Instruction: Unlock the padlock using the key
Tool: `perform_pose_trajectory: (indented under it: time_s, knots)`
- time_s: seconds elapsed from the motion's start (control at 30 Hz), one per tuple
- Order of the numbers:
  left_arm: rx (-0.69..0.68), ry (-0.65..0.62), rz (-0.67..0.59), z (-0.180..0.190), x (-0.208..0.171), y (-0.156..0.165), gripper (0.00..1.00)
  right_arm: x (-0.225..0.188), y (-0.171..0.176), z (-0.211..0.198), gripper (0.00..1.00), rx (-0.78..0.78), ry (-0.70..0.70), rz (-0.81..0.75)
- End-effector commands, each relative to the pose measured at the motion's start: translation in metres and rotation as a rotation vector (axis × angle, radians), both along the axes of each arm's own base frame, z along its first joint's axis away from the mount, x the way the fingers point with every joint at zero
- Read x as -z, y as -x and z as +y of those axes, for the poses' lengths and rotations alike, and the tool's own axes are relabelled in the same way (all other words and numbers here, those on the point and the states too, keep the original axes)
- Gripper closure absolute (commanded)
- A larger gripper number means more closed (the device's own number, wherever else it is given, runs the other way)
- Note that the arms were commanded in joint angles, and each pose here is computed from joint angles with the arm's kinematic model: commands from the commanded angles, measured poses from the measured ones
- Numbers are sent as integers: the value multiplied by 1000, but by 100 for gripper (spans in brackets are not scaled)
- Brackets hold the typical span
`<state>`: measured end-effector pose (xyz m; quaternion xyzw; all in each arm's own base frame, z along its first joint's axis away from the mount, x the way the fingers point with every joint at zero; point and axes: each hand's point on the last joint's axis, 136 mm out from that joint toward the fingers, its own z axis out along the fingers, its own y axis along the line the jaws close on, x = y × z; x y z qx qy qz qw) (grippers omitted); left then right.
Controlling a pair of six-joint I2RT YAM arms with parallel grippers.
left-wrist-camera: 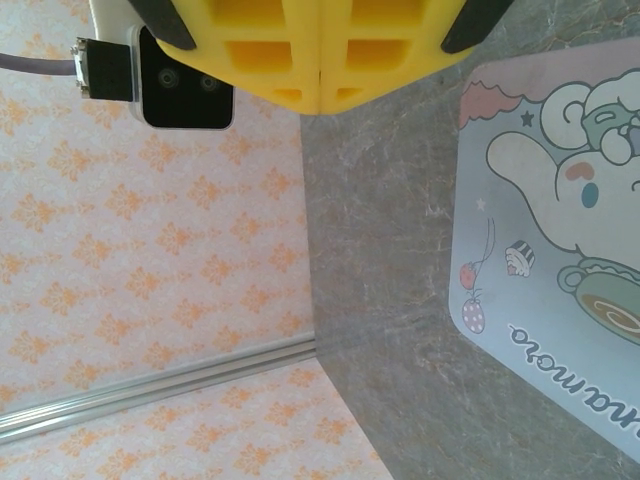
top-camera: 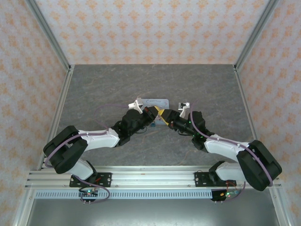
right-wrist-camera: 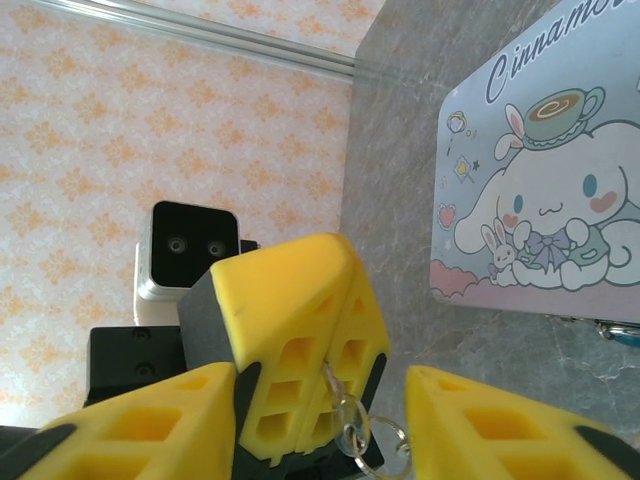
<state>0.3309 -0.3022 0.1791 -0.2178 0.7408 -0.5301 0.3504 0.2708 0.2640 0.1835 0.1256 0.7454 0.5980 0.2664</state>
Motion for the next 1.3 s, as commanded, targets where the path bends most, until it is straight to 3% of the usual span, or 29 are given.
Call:
perform_pose_trajectory:
  time_s: [0.0,0.23,0.63,1.27]
  knots:
    - [10,81,-68,-6,-31,0,100,16,11,1,61,-40,39,22]
    - [4,95,-49,-7,-29,-1,100,2,18,3,68,-84,0,-27]
    - [4,117,-35,-11,-29,-4,100,-1,27,-8,68,-81,-11,-42]
    - [23,109,-26,-14,-26,-1,100,-18,9,-22,62,-27,1,-70]
